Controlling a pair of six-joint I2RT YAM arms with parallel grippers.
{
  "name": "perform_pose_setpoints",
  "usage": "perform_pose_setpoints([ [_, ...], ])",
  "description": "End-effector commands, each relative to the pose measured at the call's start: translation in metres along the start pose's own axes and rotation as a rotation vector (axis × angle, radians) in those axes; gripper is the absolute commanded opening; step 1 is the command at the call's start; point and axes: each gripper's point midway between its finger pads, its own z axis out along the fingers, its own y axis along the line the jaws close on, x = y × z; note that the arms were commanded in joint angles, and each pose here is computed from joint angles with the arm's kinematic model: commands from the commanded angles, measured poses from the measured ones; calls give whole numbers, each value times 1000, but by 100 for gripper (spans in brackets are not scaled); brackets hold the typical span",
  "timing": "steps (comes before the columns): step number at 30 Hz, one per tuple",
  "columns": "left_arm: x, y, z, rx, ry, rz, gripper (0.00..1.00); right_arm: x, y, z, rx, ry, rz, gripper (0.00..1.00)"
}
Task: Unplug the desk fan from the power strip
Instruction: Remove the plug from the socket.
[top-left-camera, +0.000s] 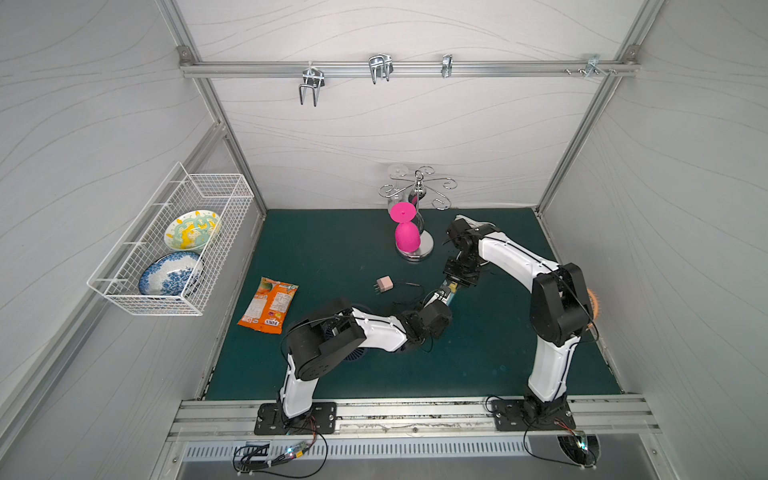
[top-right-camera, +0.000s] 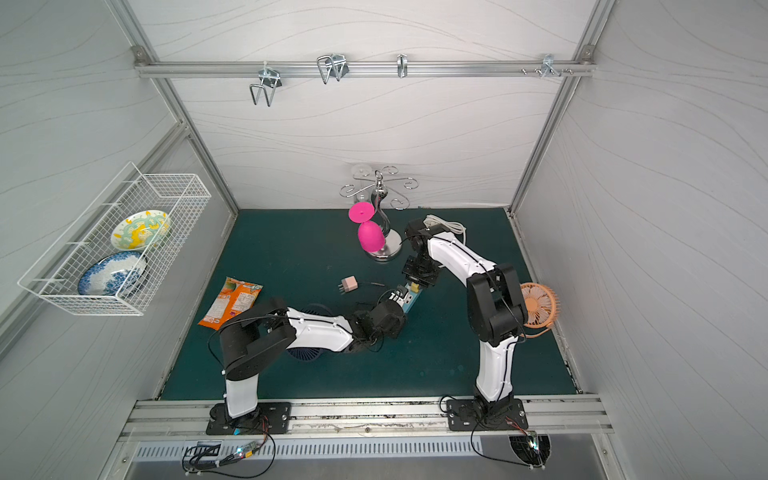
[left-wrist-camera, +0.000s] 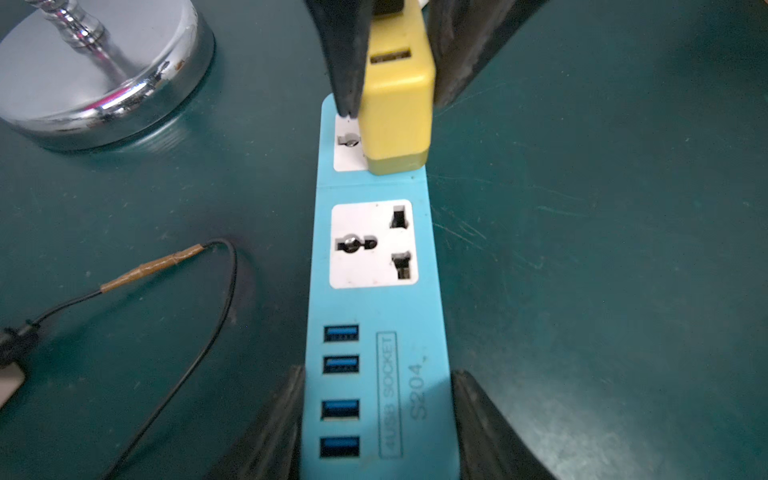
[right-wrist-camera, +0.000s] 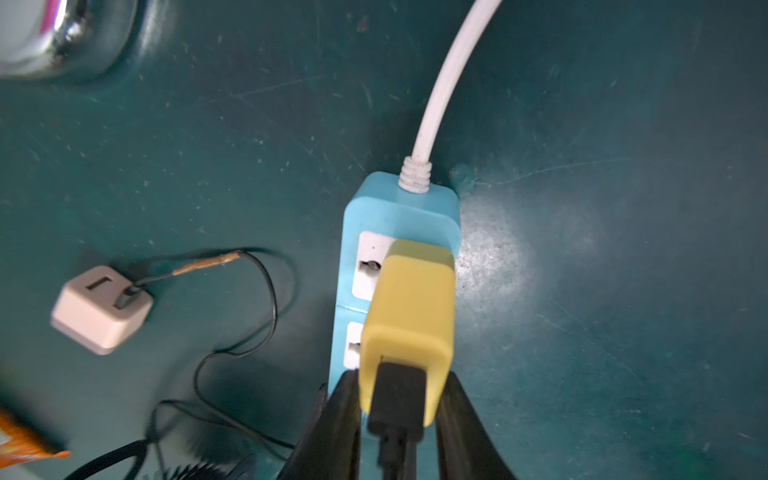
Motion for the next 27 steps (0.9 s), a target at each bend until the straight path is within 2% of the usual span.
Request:
perform_pose_setpoints([
  [1, -2, 2, -2, 1, -2, -1, 0, 7, -14, 5, 67, 4, -21, 0],
  [7, -2, 2, -2, 1, -2, -1, 0, -4, -21, 10, -2, 39, 63, 0],
  [15, -3, 1, -2, 5, -4, 1, 0, -1, -14, 14, -38, 71, 91, 0],
  [23, -2, 1, 0, 4, 3, -3, 0, 0, 6, 11, 18, 82, 59, 0],
  [27, -4, 1, -1, 3, -3, -2, 0, 2, 3, 11, 22, 74, 65, 0],
])
